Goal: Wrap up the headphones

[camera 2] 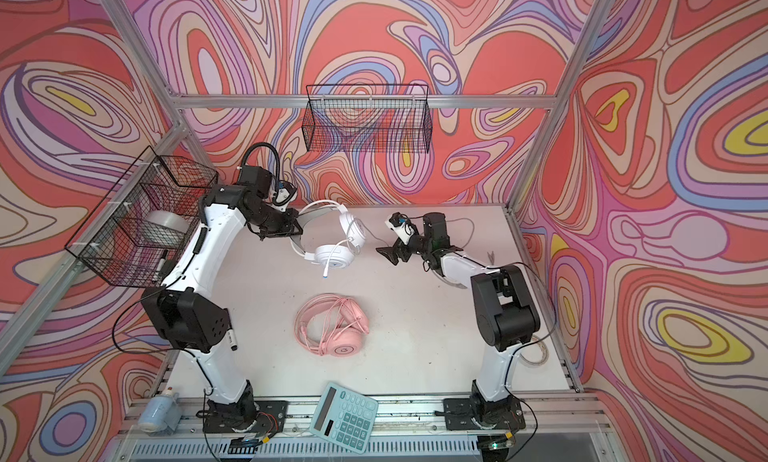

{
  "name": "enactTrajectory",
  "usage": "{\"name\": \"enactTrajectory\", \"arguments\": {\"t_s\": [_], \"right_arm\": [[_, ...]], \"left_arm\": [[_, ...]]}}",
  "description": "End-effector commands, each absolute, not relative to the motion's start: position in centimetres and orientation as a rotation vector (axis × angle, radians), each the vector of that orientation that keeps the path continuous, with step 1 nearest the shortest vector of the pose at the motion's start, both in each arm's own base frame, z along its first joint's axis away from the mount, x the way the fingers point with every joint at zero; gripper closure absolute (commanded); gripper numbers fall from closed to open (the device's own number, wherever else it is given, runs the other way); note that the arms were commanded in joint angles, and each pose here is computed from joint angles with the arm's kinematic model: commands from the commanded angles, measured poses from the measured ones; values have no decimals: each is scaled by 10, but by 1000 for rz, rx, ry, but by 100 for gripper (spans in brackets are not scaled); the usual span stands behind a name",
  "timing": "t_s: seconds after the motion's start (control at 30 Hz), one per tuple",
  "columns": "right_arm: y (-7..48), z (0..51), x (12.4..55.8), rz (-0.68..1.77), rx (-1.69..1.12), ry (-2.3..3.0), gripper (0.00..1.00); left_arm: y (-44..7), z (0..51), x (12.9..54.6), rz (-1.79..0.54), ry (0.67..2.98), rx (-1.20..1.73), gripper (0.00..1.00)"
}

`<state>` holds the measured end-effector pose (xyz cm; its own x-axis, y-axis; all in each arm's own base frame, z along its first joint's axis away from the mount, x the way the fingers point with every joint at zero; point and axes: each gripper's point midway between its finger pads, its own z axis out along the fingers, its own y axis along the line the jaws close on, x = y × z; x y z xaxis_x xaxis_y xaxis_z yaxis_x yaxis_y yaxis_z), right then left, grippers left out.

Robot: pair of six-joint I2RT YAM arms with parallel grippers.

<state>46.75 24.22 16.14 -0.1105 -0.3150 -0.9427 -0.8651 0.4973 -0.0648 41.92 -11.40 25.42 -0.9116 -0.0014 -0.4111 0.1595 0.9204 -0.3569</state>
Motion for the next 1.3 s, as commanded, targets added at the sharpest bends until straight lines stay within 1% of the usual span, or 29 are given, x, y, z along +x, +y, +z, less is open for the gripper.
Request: {"name": "enactTrajectory", "arguments": {"t_s": [0.0, 0.2, 0.33, 0.47, 0.57, 0.87, 0.9, 1.0, 1.1, 1.17, 1.27], "right_arm": [[252, 158, 484, 728, -962, 1700, 6], [258, 138, 490, 791, -891, 1736, 12], [258, 118, 484, 823, -869, 1792, 16], [259, 107, 484, 857, -856, 1825, 26], [260, 101, 484, 881, -838, 1853, 39], [256, 95, 474, 893, -798, 1867, 65], [254, 94, 472, 887, -795, 1873, 67], [251, 91, 468, 871, -782, 1885, 68], [249, 92, 465, 864, -772, 1886, 72], [248, 93, 464, 861, -767, 1890, 77], [246, 96, 460, 867, -752, 1903, 88]], "left_arm": [[-121, 278, 405, -615, 2637, 118, 100], [-118, 286, 403, -604, 2632, 78, 100], [-120, 291, 405, -632, 2613, 36, 100], [-124, 297, 407, -668, 2594, 14, 100], [-122, 297, 409, -653, 2593, -10, 100], [-119, 292, 415, -652, 2598, -86, 100], [-119, 291, 416, -651, 2599, -96, 100], [-118, 288, 419, -648, 2601, -123, 100], [-116, 285, 421, -648, 2603, -148, 100], [-114, 283, 422, -642, 2606, -171, 100], [-111, 279, 425, -638, 2608, -216, 100]]}}
